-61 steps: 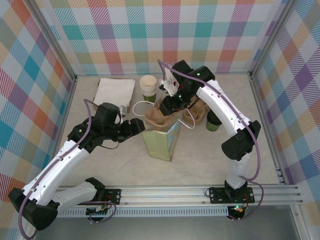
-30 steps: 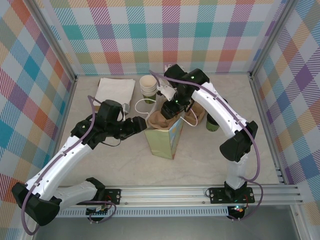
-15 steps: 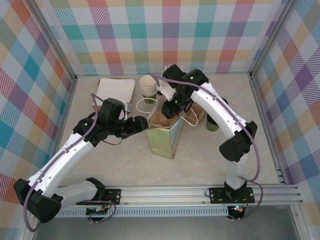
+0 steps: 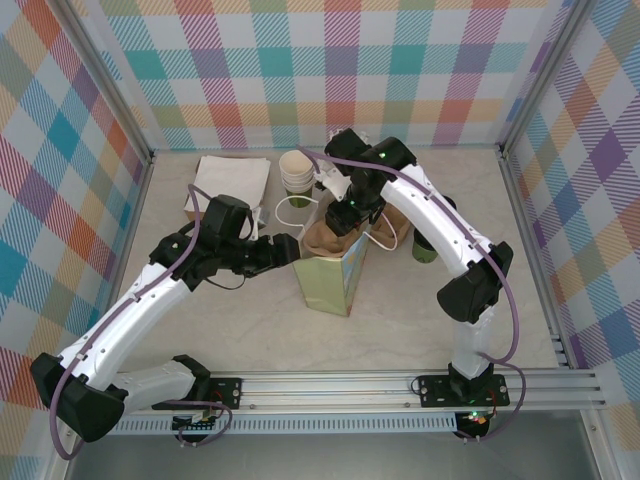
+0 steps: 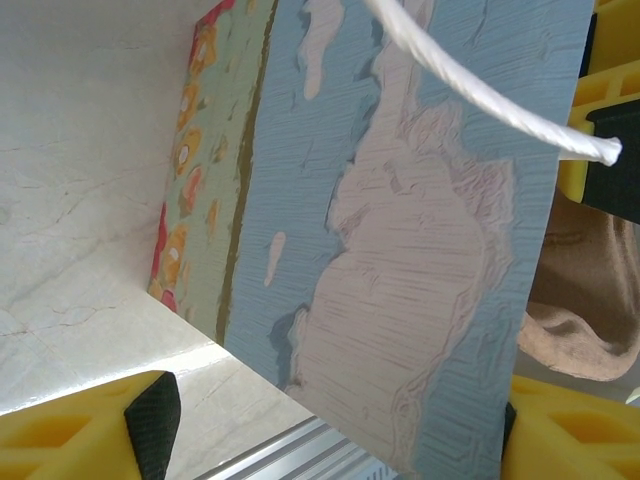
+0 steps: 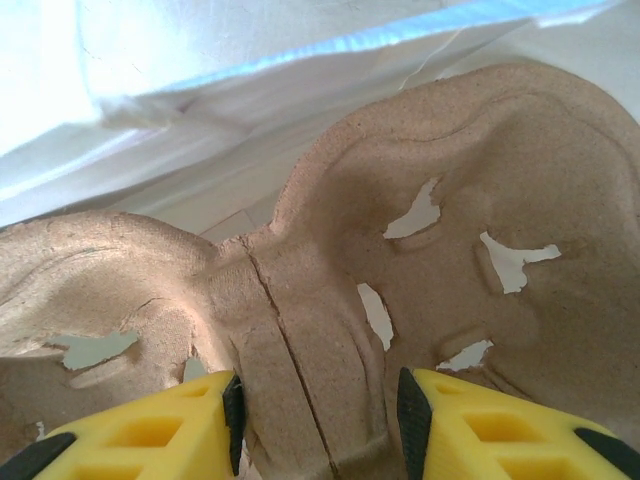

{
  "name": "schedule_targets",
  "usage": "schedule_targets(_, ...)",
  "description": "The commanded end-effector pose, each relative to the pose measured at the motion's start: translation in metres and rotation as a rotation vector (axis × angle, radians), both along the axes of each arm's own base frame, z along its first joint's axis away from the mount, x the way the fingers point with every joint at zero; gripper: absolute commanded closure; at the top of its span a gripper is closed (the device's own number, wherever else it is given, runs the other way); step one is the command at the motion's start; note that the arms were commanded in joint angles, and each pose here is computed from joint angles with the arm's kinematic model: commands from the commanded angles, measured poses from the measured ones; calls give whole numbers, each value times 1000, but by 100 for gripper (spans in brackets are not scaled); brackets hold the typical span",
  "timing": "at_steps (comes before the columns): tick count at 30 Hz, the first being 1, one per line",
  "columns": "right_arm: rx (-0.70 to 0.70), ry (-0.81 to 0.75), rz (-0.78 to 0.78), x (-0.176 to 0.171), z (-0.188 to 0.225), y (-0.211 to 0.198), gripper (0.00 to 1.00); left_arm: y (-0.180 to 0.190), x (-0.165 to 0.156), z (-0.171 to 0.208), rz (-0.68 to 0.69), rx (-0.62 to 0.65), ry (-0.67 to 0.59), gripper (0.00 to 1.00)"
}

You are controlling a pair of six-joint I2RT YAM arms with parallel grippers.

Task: Pack the takeout coffee

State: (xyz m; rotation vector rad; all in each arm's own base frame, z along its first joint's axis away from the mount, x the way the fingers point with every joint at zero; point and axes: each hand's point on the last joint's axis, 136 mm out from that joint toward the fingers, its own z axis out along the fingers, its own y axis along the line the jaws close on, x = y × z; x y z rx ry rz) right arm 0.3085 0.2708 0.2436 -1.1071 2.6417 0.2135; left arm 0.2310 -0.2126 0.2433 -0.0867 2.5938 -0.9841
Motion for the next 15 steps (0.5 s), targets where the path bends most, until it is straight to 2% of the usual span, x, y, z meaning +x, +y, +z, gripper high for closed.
schedule_targets(1,-35,-21,15,5,-4,-2,54,5,-3,2,-1,24,13,25)
schedule_targets(15,-104,-40,100,-2,-25,2,55,8,13,7,72,42,-8,25)
